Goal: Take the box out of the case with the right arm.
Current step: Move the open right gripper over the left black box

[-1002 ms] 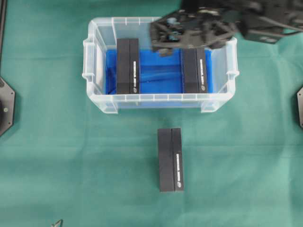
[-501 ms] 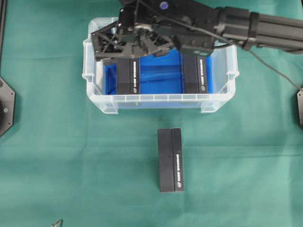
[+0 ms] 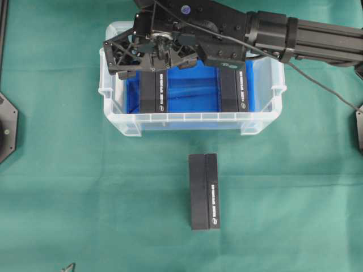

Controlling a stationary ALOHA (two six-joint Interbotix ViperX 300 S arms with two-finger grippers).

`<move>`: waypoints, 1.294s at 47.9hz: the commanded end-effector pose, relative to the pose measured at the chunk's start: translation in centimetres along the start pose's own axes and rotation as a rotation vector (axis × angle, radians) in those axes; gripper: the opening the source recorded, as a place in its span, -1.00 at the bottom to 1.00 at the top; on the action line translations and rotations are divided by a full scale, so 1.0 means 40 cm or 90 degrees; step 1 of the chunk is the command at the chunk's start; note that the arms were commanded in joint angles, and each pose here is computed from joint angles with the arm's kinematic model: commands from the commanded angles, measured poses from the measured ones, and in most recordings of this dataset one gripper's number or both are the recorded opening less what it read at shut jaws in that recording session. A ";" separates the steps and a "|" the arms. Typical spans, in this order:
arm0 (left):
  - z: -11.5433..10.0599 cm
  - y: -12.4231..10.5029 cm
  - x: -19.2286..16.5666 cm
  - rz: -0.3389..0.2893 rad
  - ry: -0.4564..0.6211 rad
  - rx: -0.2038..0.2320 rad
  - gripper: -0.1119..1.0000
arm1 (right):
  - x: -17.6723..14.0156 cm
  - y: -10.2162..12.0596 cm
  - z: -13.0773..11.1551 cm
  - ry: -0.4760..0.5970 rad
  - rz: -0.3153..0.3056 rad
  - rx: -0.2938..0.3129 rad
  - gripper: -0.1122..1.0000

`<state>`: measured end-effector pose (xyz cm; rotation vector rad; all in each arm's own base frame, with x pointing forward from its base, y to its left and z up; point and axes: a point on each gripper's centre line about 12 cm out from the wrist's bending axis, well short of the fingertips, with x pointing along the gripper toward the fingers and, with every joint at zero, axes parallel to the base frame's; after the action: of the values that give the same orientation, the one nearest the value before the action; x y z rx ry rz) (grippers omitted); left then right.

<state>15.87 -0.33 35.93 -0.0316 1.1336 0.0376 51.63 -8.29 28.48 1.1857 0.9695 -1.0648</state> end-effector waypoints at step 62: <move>0.014 0.002 -0.017 0.001 -0.016 -0.001 -0.80 | -0.036 0.022 0.000 0.001 0.053 0.001 0.85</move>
<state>15.87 -0.33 35.98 -0.0317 1.1320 0.0376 52.24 -8.19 28.05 1.2020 0.9561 -1.0339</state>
